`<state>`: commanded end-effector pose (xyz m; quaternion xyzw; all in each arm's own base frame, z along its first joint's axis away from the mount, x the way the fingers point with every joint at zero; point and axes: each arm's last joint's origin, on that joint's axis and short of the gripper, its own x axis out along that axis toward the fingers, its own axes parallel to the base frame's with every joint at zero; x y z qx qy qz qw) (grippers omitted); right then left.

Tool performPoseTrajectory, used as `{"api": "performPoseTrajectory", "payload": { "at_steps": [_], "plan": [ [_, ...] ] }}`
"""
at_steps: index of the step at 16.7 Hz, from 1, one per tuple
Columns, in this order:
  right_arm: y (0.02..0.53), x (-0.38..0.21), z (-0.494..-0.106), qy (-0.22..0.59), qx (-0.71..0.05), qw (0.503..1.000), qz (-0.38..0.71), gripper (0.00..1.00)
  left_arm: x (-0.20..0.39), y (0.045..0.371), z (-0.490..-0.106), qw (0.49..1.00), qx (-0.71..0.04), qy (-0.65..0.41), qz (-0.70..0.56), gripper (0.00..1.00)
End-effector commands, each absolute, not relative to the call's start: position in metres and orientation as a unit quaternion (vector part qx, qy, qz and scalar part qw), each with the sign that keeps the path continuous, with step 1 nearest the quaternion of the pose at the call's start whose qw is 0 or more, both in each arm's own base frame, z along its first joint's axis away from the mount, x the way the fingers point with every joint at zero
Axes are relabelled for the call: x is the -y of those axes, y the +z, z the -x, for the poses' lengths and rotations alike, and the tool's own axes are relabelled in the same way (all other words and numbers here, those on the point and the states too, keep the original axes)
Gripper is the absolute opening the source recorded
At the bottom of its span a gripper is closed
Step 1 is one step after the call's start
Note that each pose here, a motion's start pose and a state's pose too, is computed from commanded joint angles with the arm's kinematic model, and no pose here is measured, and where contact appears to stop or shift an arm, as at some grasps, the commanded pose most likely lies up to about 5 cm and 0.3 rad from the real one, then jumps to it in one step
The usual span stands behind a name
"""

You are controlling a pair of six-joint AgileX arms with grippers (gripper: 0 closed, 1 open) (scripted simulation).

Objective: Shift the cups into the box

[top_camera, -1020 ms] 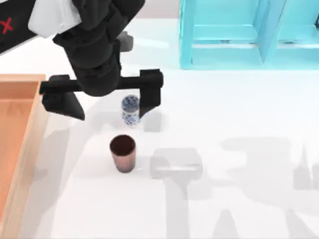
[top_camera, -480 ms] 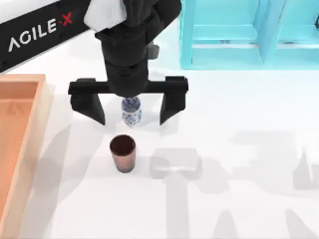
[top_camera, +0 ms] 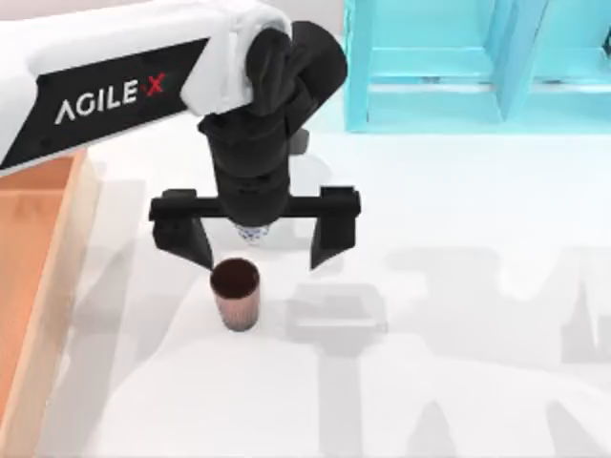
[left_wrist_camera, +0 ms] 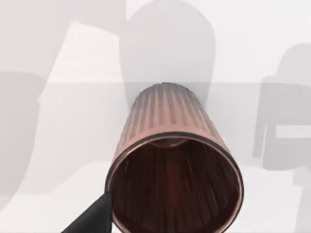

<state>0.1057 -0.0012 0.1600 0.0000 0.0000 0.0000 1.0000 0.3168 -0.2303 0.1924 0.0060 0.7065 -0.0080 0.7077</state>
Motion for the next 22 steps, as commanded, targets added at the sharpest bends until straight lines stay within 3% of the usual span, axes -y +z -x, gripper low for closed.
{"api": "performPoseTrajectory", "payload": {
  "at_steps": [4,9,22],
  "plan": [
    [0.160,0.001,-0.106,0.000,0.000,1.000,0.000,1.00,0.229,0.152,-0.314,0.707,-0.707,-0.008,-0.007,1.00],
    [0.160,0.001,-0.106,0.000,0.000,1.000,0.000,1.00,0.228,0.148,-0.313,0.706,-0.708,-0.007,-0.007,1.00],
    [0.160,0.001,-0.106,0.000,0.000,1.000,0.000,1.00,0.228,0.148,-0.313,0.706,-0.708,-0.007,-0.007,0.02]
  ]
}}
